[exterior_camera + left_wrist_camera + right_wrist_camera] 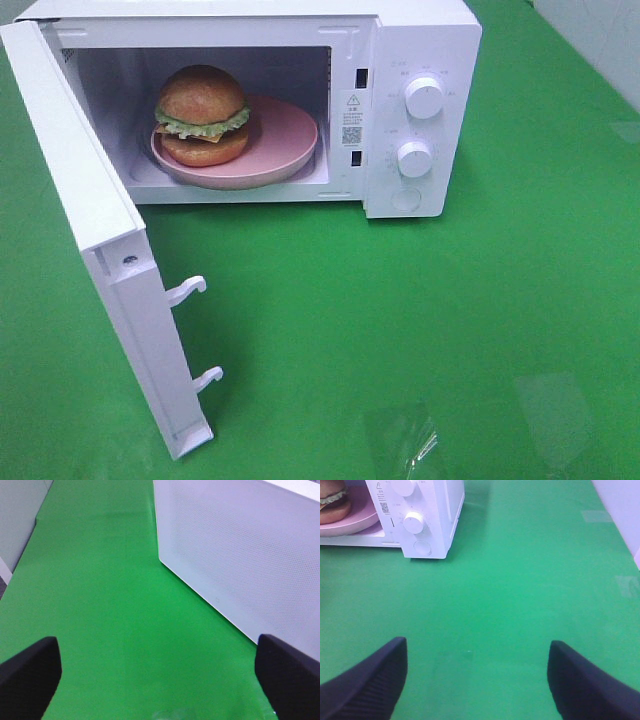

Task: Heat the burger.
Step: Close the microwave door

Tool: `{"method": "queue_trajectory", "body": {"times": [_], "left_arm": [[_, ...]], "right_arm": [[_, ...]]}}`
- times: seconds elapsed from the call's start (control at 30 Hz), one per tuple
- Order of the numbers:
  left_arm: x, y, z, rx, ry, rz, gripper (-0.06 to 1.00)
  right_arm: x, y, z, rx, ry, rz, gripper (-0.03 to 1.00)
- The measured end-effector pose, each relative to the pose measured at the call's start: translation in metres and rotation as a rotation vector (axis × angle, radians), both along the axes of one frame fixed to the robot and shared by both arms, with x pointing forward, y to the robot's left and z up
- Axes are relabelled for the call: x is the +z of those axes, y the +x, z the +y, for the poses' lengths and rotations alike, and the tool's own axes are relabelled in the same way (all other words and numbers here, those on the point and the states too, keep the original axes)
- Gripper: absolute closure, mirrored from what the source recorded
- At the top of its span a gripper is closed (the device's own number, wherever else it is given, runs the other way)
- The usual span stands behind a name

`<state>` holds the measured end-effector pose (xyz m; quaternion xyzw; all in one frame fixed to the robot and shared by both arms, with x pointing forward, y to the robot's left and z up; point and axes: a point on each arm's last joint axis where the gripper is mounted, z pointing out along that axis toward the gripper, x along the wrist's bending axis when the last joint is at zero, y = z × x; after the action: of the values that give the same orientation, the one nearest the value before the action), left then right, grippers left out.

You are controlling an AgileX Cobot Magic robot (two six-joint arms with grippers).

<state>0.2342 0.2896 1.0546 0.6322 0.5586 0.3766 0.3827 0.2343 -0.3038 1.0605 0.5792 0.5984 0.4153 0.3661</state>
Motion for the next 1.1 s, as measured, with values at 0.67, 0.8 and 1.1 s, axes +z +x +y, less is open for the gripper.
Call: {"method": "queue_trajectory", "body": {"times": [0.67,0.8,1.1], "left_arm": [[0.0,0.0,0.0,0.0,0.0,0.0,-0.03],[0.0,0.0,0.0,0.0,0.0,0.0,-0.03],[0.0,0.0,0.0,0.0,0.0,0.0,-0.03]], "right_arm": [[0.0,0.0,0.0,0.0,0.0,0.0,0.21],[0.0,0.0,0.0,0.0,0.0,0.0,0.21],[0.0,0.0,0.0,0.0,0.0,0.0,0.21]]}}
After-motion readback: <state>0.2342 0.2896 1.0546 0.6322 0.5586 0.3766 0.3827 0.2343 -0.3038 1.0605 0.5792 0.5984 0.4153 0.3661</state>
